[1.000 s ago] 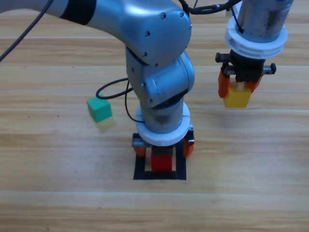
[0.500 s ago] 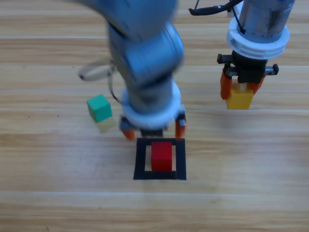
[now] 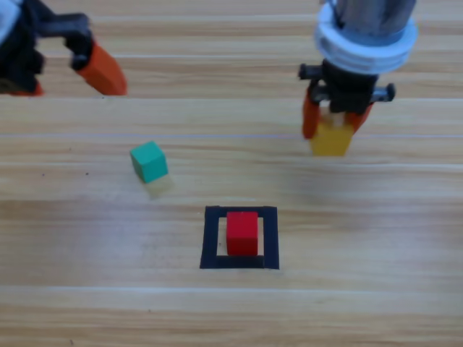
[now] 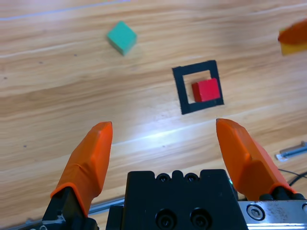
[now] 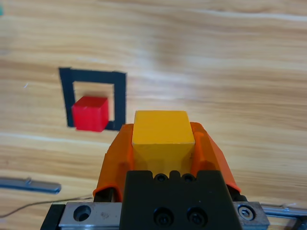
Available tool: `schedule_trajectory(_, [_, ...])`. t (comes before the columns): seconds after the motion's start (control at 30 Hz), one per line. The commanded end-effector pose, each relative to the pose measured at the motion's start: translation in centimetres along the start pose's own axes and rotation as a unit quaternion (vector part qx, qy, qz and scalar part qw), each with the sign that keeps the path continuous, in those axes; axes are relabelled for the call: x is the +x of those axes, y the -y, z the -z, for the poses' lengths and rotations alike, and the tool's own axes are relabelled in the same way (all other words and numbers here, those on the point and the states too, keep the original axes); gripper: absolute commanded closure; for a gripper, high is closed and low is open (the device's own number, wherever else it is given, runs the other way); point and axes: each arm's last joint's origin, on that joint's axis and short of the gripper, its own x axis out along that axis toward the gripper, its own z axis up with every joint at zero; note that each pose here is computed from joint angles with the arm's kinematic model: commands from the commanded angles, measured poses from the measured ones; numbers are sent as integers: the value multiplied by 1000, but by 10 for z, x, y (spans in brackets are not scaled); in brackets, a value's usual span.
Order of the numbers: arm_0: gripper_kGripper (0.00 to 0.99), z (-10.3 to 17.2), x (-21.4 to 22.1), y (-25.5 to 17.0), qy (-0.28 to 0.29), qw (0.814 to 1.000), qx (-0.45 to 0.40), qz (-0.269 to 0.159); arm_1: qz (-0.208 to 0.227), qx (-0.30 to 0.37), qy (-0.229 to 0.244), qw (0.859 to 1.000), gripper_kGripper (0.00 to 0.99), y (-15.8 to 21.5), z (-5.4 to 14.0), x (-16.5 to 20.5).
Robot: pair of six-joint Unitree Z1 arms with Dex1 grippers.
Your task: Stack the blocks in the rectangular block: red at the bottom, yellow in the middle, green on top
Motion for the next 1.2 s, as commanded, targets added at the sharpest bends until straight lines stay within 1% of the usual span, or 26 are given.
schedule_trajectory(0.03, [68, 25, 3, -45, 32, 999, -19, -27, 20, -47, -83, 995, 990, -59, 39, 65])
schedule_trajectory(0.1, [68, 51, -4, -65, 65, 998, -19, 3, 20, -52, -84, 995, 990, -71, 47, 70])
schedule_trajectory(0.13, [67, 56, -7, -68, 64, 998, -7, 12, 18, -55, -83, 995, 990, -76, 51, 70])
schedule_trajectory(0.17, [67, 57, -7, -68, 56, 998, 6, 18, 17, -59, -82, 995, 990, -81, 55, 72])
schedule_trajectory(0.27, [53, 59, -6, -66, 31, 999, 7, 38, 15, -71, -81, 994, 990, -96, 65, 77])
schedule_trajectory(0.33, [50, 61, -5, -66, 23, 999, 6, 43, 14, -72, -80, 994, 990, -102, 67, 82])
schedule_trajectory(0.63, [40, 64, -1, -66, 13, 999, -3, 43, 28, -66, -77, 994, 990, -110, 63, 106])
schedule_trajectory(0.83, [40, 65, 3, -66, 10, 999, -9, 41, 37, -67, -60, 995, 990, -111, 60, 107])
schedule_trajectory(1.2, [40, 66, 8, -66, 9, 999, -9, 33, 54, -64, -43, 996, 990, -110, 57, 111])
